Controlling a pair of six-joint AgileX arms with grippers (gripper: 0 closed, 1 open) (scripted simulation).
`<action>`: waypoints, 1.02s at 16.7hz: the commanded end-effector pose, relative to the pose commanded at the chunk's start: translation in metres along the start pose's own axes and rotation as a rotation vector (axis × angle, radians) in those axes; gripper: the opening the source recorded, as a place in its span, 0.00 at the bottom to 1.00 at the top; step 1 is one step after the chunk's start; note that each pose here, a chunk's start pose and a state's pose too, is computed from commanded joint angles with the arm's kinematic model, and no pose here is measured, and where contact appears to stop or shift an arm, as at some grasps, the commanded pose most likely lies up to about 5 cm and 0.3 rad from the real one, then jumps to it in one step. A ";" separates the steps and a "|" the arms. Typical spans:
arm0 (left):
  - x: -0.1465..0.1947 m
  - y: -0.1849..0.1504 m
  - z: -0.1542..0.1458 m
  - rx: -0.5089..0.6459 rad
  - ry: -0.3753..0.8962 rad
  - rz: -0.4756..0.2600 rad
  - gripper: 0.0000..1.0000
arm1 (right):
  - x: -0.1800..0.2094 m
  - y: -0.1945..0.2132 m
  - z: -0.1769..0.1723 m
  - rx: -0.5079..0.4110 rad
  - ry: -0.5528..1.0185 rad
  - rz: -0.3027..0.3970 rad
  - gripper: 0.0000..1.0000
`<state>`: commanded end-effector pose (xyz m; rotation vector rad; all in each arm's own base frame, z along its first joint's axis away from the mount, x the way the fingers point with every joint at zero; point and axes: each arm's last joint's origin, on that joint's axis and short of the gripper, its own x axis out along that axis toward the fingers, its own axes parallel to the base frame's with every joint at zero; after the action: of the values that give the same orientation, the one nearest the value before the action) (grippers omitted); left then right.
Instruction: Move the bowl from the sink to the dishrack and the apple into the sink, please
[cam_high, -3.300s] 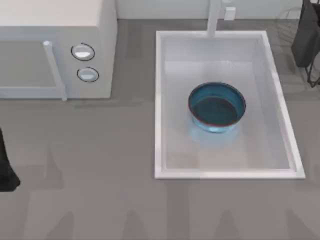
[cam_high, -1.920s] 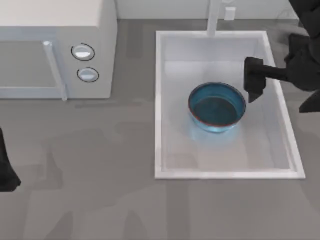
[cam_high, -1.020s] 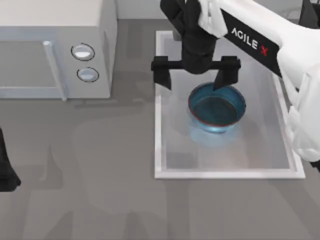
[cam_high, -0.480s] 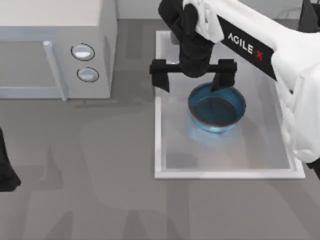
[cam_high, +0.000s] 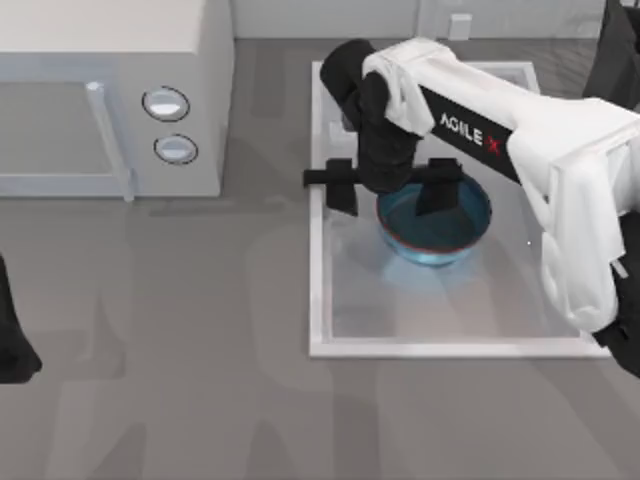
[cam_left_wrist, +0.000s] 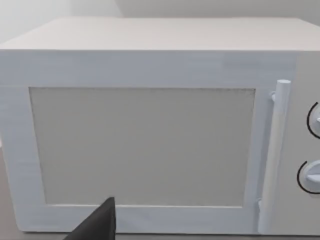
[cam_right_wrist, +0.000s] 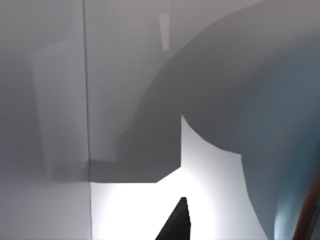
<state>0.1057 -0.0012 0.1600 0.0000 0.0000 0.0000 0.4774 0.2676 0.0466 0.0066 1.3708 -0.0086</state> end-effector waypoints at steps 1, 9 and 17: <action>0.000 0.000 0.000 0.000 0.000 0.000 1.00 | 0.000 0.000 0.000 0.000 0.000 0.000 1.00; 0.000 0.000 0.000 0.000 0.000 0.000 1.00 | 0.000 0.000 0.000 0.000 0.000 0.000 0.40; 0.000 0.000 0.000 0.000 0.000 0.000 1.00 | 0.000 0.000 0.000 0.000 0.000 0.000 0.00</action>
<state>0.1057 -0.0012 0.1600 0.0000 0.0000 0.0000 0.4774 0.2676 0.0466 0.0066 1.3708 -0.0086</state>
